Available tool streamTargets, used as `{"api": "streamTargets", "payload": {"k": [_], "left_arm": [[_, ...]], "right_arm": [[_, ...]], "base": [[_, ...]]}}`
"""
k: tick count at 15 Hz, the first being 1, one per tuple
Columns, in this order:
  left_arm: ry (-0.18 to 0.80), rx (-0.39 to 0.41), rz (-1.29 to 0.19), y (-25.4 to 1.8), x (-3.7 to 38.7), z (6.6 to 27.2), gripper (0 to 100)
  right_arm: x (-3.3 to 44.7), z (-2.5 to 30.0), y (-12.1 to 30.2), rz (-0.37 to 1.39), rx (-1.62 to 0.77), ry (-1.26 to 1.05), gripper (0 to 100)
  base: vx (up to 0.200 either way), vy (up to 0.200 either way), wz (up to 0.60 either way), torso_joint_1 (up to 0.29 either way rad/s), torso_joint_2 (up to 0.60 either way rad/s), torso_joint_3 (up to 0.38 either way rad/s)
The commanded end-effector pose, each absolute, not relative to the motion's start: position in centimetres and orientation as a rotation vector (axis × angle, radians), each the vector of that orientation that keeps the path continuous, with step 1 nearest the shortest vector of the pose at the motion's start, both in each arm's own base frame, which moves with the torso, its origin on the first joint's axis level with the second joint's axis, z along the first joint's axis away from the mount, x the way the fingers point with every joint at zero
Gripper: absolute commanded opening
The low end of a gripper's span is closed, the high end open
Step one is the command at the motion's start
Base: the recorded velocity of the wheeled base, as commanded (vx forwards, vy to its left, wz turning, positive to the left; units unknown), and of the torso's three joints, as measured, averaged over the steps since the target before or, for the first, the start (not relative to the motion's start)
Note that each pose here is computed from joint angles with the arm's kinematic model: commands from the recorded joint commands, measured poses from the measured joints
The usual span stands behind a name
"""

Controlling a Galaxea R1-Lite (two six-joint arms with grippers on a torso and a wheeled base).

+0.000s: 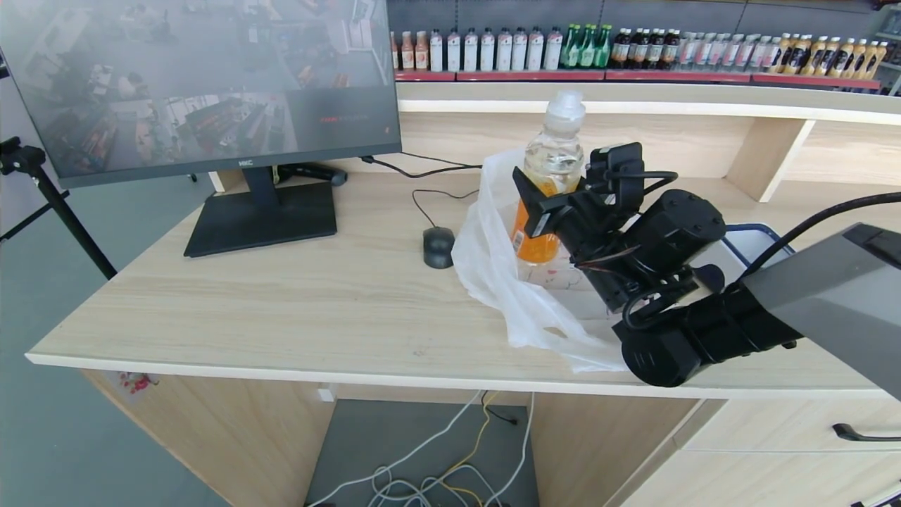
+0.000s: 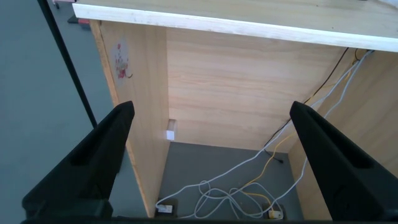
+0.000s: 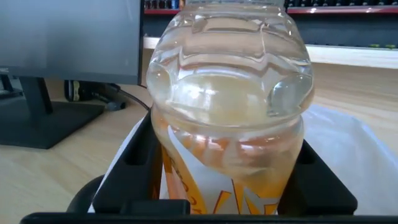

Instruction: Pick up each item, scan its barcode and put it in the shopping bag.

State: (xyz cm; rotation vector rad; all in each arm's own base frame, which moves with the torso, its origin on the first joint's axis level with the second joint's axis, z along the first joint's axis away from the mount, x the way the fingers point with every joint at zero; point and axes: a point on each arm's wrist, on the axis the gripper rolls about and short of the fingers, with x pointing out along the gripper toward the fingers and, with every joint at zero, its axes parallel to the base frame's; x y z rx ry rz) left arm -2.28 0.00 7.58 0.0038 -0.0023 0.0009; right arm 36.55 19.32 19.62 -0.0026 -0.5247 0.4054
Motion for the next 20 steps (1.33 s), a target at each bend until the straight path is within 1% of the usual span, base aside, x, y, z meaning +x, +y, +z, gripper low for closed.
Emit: {"api": "streamTargets", "payload": {"k": [1, 9, 20], "left_arm": [[-0.003, 0.005, 0.002, 0.0, -2.3, 7.6, 100], [-0.003, 0.003, 0.002, 0.0, -2.3, 7.6, 100], [-0.002, 0.005, 0.002, 0.0, -2.3, 7.6, 100]], "right_arm": [[36.9, 18.8, 19.5, 0.408, -0.008, -0.506, 0], [37.3, 17.5, 19.9, 0.413, -0.013, -0.481, 0], [37.1, 17.7, 20.0, 0.418, -0.009, -0.483, 0]], "base": [[0.000, 0.000, 0.00, 0.000, 0.00, 0.000], [0.000, 0.000, 0.00, 0.000, 0.00, 0.000], [0.000, 0.000, 0.00, 0.000, 0.00, 0.000]]}}
